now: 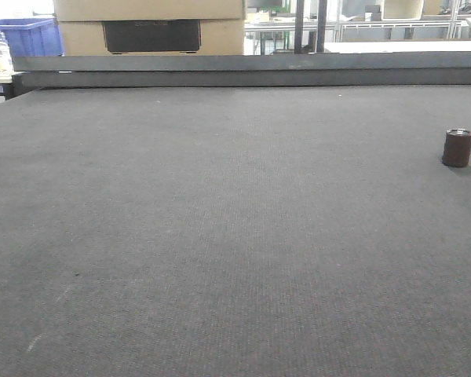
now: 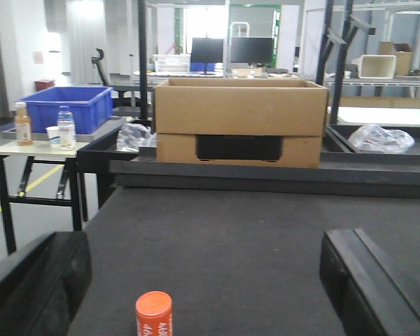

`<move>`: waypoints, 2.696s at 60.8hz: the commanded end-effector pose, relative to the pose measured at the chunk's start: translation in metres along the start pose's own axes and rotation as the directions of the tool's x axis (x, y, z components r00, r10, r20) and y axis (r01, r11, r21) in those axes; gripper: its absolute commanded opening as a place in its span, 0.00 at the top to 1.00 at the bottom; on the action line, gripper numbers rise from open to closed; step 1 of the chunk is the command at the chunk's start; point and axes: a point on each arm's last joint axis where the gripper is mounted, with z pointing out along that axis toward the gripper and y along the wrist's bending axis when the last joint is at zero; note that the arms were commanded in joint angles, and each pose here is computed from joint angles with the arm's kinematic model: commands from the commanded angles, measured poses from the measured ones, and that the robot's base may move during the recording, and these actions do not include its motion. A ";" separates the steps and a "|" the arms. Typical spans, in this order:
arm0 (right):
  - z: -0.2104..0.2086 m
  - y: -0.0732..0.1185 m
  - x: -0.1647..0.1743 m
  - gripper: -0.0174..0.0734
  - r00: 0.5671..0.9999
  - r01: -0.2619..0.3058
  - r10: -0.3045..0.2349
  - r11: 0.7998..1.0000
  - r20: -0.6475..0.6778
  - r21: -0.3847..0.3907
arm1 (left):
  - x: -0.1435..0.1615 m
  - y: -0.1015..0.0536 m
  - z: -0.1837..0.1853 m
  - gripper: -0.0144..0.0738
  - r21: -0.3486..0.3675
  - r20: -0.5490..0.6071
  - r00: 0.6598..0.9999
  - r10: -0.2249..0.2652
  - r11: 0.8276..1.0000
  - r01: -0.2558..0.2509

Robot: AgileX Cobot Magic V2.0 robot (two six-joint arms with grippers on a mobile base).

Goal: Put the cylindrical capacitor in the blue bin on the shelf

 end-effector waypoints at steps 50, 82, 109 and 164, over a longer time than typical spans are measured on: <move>0.185 0.005 0.184 0.18 0.996 0.091 -0.090 0.995 -0.022 0.031 | 0.005 -0.003 0.001 0.19 0.030 -0.045 0.999 -0.012 0.999 0.013; 0.240 0.001 0.213 0.18 0.996 0.064 -0.058 0.995 -0.067 0.079 | 0.005 -0.003 0.001 0.19 0.030 -0.045 0.999 -0.012 0.999 0.013; 0.255 0.002 0.234 0.47 0.993 0.071 -0.064 0.995 -0.104 0.069 | 0.005 -0.003 0.001 0.19 0.030 -0.045 0.999 -0.012 0.999 0.013; 0.153 0.009 0.030 0.99 0.983 0.023 -0.027 1.000 0.180 0.020 | 0.125 0.003 0.102 0.19 -0.057 -0.219 0.972 -0.085 0.996 0.074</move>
